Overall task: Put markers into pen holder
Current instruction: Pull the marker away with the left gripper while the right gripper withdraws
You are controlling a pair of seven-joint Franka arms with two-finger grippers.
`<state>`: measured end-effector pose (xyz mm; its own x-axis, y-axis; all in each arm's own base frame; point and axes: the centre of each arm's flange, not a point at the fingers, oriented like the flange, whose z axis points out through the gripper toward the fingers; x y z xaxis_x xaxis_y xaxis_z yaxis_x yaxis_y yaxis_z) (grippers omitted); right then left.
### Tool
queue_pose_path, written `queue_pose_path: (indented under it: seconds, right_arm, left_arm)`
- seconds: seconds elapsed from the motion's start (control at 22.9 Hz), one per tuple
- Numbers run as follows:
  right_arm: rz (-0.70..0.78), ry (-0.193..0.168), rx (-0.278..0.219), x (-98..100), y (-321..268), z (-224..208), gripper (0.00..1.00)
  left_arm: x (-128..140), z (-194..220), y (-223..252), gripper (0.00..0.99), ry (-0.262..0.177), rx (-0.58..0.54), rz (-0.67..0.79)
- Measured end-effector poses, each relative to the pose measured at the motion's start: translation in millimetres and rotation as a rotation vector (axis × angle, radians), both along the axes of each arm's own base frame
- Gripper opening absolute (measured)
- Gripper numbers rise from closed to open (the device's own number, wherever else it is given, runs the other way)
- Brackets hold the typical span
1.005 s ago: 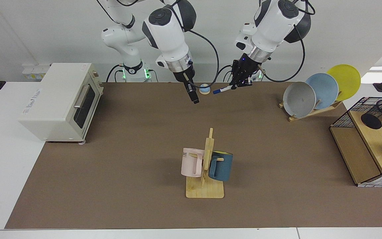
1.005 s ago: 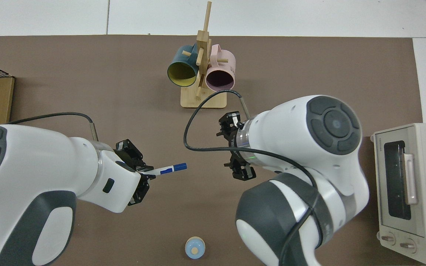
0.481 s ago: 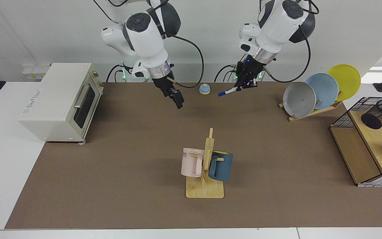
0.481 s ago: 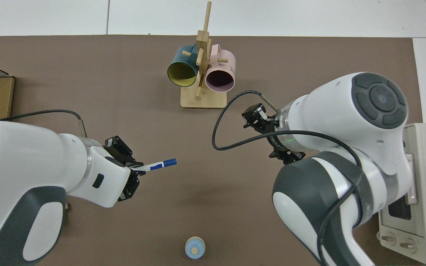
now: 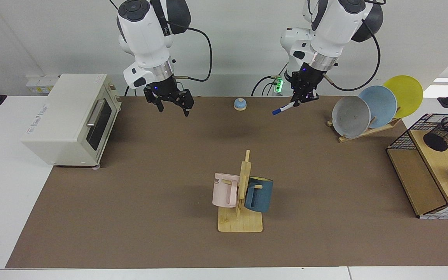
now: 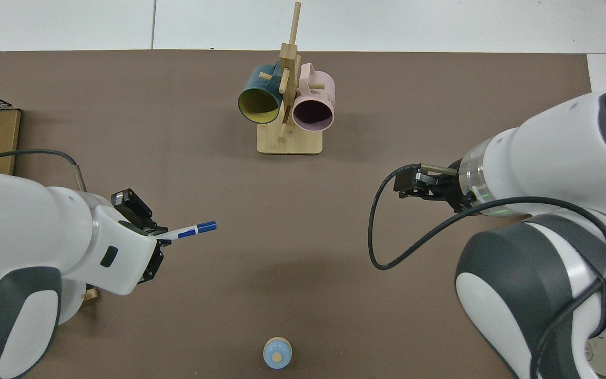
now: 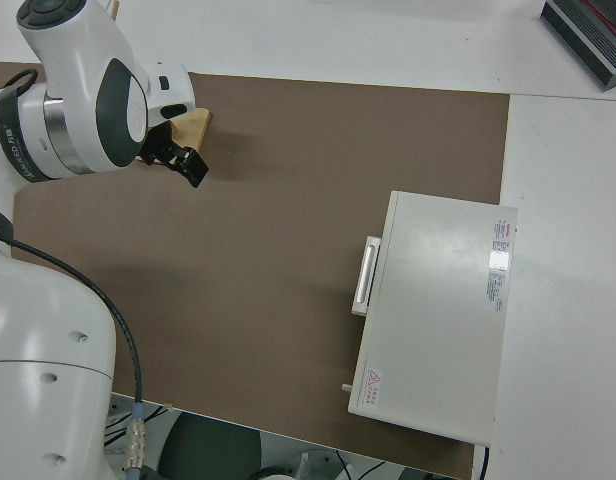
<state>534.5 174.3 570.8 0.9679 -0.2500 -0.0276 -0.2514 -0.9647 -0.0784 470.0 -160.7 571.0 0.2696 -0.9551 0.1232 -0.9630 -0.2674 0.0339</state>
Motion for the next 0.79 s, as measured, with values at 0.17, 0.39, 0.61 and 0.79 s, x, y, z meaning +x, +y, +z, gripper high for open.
queue_pose_path:
  seconds: [0.17,0.39,0.61,0.79]
  right_arm:
    - [0.148,0.007,-0.043,-8.5,-8,7,1.0]
    - [0.236,0.015,-0.084,-18.3,-19,19,1.0]
    - [0.233,0.03,-0.093,-25.3,-43,31,1.0]
    - [0.212,0.027,-0.092,-23.7,-72,38,1.0]
  left_arm:
    - [-1,14,11,0.154,-0.019,0.071,0.0]
    - [1,29,28,0.154,-0.039,0.162,0.012]
    - [7,32,48,0.154,-0.048,0.202,0.043]
    - [11,32,66,0.154,-0.049,0.221,0.074]
